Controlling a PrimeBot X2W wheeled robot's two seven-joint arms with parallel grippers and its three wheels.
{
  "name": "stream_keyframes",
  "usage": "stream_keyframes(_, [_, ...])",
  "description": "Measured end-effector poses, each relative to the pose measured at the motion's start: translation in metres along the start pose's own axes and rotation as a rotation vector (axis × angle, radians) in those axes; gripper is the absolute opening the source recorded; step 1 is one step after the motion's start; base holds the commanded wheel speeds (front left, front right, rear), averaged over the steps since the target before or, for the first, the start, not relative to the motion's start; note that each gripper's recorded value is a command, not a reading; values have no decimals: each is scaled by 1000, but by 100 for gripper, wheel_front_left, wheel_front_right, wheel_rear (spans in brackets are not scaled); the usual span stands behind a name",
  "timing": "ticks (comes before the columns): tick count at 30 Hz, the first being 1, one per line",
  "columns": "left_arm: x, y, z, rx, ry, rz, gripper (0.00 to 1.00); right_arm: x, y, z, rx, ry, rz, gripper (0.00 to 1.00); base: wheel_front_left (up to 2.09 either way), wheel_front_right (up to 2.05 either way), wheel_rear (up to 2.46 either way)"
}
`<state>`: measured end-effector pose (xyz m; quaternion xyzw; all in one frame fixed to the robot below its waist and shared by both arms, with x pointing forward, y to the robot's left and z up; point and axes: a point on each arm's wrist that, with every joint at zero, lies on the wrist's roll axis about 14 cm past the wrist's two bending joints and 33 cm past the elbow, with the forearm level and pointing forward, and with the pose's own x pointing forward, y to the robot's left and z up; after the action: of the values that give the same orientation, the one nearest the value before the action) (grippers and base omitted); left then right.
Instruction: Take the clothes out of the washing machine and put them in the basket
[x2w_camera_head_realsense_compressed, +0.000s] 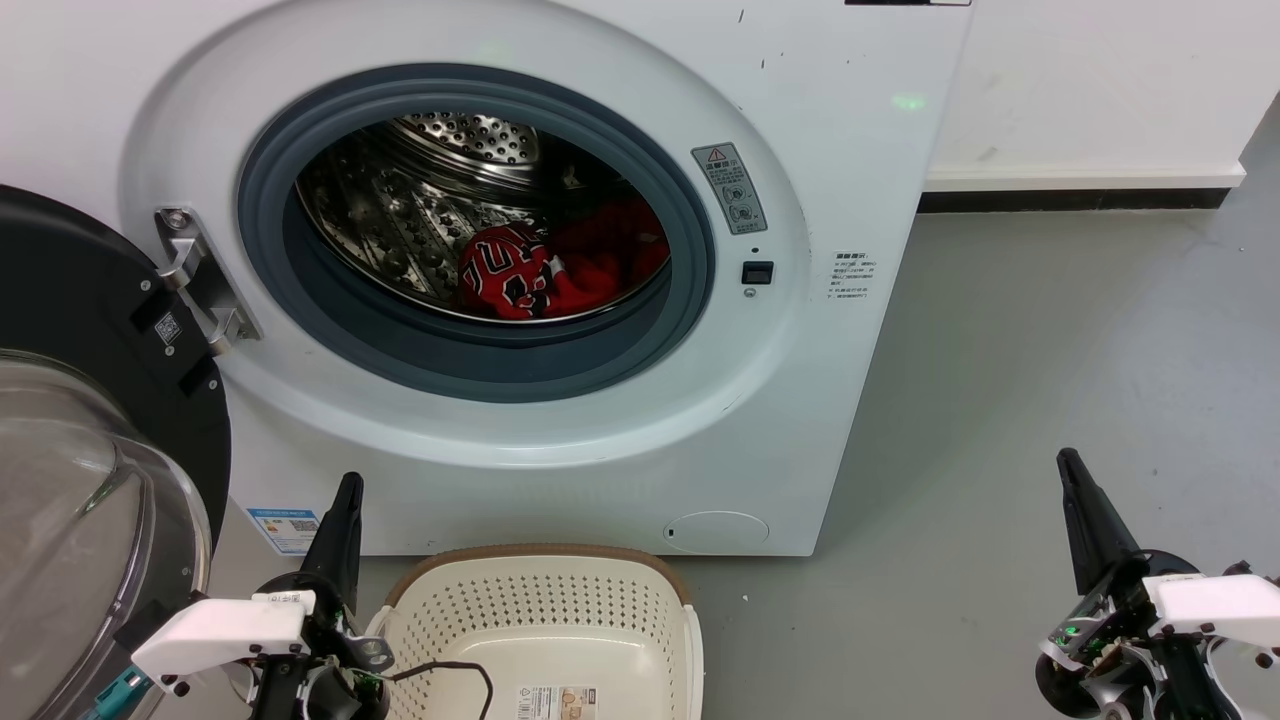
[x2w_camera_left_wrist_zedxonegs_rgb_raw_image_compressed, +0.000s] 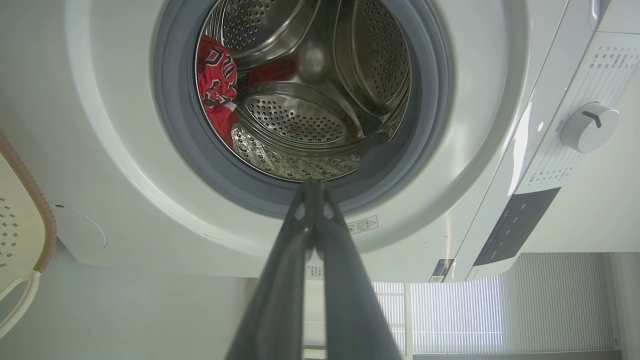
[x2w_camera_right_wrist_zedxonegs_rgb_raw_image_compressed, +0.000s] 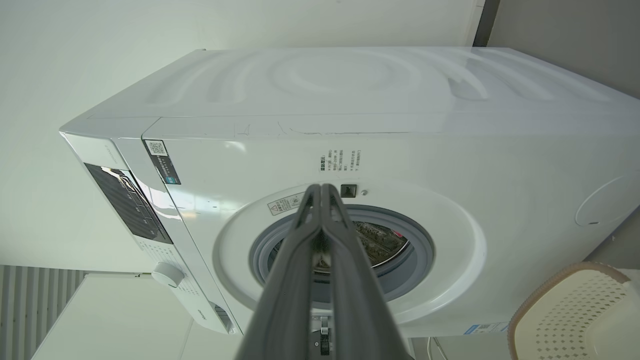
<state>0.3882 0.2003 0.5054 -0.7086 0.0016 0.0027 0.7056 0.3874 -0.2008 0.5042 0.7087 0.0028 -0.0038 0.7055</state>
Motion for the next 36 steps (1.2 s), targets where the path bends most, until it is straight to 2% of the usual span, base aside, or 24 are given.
stream_keyframes(27, [0,0,0,0,0,0,0,0,0,0,0,0,0,0,0,0,0])
stream_keyframes(28, [-1,3,0,-1,0,8,100,-1,-3,0,1,0,-8,100,0,0,0])
stream_keyframes(31, [-8,18,-2,-5,1,54,100,-8,-17,1,3,-4,-50,100,0,0,0])
stream_keyframes(36, [-7,18,-6,-1,2,52,100,-8,-15,-1,-6,-14,-45,100,0,0,0])
